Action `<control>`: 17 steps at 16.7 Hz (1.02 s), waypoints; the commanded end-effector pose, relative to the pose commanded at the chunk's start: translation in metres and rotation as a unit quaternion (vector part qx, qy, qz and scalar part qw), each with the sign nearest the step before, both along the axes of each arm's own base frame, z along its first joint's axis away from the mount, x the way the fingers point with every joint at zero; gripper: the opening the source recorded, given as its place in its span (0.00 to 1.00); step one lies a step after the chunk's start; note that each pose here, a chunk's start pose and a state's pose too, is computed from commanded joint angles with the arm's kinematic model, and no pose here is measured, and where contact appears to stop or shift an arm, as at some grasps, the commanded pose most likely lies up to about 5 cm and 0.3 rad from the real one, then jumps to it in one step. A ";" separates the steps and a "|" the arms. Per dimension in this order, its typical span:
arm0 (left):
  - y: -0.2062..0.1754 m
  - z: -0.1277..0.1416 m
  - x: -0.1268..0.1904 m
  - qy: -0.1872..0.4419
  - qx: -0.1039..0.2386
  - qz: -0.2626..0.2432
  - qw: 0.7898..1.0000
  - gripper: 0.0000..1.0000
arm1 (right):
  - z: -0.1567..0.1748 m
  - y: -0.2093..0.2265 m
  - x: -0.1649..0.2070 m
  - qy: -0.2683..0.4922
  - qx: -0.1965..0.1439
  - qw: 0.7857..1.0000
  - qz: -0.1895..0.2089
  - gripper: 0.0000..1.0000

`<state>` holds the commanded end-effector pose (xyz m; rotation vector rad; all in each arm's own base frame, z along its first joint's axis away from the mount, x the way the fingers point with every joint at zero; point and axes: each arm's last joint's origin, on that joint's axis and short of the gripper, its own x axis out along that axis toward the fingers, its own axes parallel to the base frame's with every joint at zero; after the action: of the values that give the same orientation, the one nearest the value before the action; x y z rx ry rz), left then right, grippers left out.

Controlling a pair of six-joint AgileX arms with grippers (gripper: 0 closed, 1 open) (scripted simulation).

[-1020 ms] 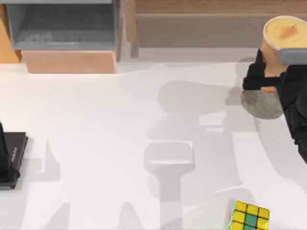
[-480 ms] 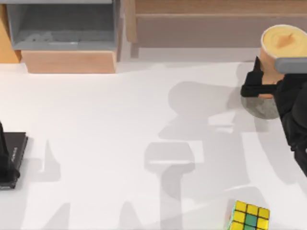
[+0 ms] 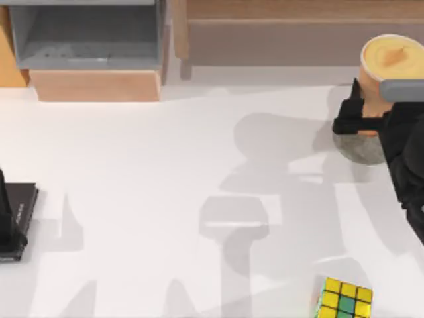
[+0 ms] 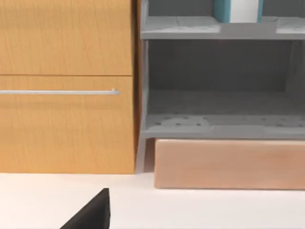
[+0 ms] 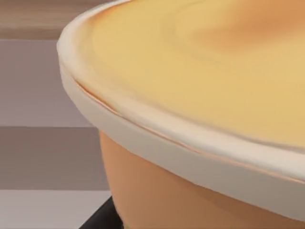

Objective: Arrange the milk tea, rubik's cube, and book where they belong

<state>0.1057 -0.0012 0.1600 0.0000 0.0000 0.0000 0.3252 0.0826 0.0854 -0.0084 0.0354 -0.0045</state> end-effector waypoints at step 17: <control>0.000 0.000 0.000 0.000 0.000 0.000 1.000 1.00 | 0.001 0.001 -0.004 -0.002 0.001 1.000 0.001 1.00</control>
<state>0.1057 -0.0012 0.1600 0.0000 0.0000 0.0000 0.3210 0.0831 0.0861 -0.0074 0.0322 -0.0034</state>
